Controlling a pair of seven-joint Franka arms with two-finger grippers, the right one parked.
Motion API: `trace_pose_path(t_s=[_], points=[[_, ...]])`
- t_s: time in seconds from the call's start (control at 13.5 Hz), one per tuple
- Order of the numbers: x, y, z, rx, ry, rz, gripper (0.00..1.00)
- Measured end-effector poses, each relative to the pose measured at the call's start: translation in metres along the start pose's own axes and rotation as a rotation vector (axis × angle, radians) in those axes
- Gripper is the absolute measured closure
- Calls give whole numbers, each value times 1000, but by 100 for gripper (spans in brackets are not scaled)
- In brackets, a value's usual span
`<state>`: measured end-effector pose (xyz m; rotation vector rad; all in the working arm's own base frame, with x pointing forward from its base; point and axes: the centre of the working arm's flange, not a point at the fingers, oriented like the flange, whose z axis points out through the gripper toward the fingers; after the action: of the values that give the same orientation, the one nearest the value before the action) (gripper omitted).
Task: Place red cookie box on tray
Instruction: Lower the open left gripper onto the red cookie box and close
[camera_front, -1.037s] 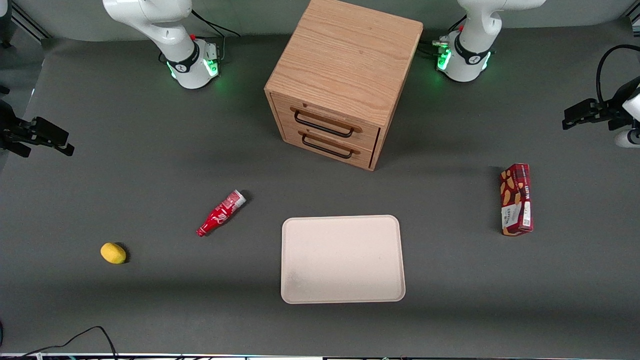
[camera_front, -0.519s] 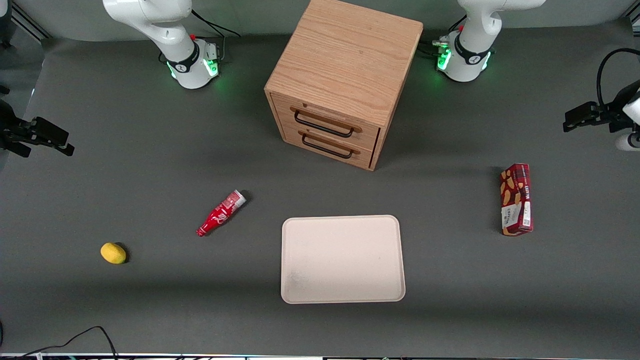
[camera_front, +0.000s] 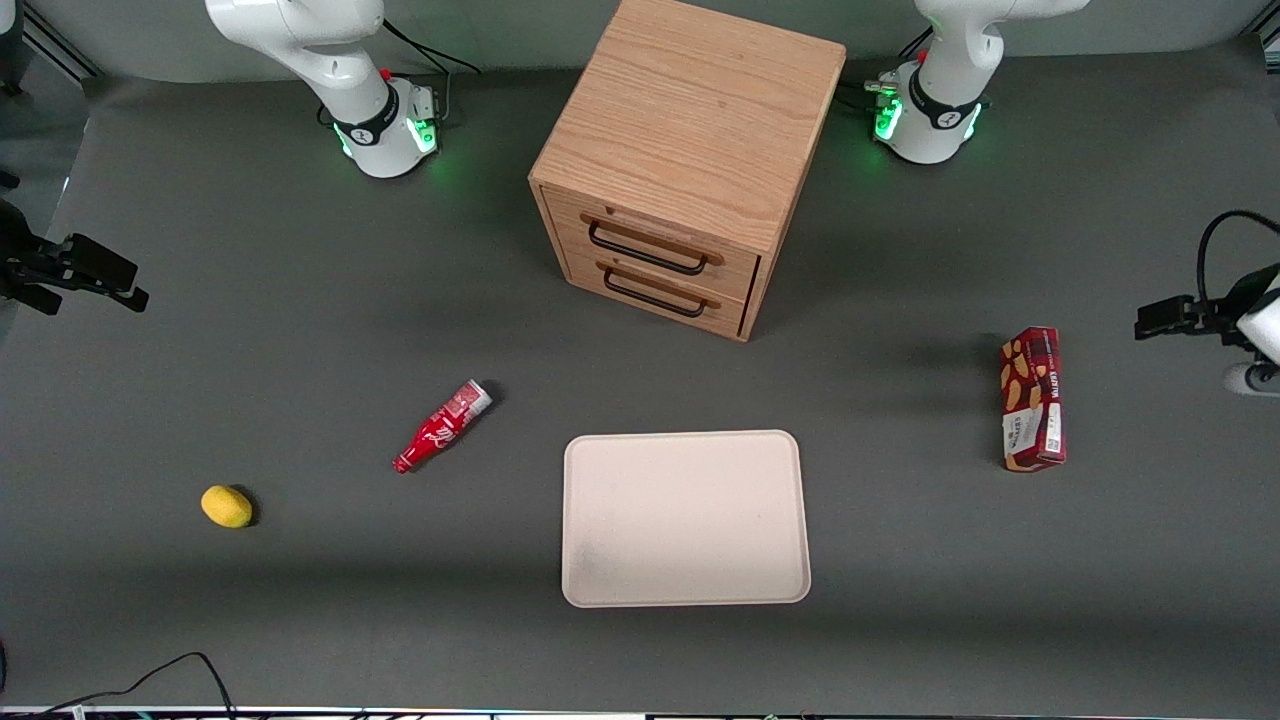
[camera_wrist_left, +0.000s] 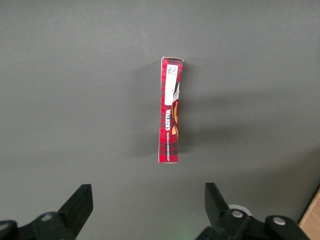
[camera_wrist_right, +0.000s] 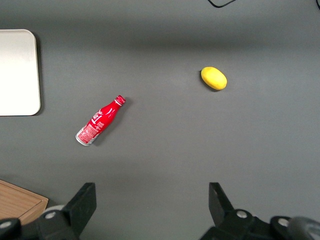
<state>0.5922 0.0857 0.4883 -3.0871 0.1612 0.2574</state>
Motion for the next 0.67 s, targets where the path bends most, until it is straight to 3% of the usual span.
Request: trace_pose_path(t_s=[0.22,0.67], points=[[25,3,37,-20,0,5,0],[38,9,124,-35,112,42,0]])
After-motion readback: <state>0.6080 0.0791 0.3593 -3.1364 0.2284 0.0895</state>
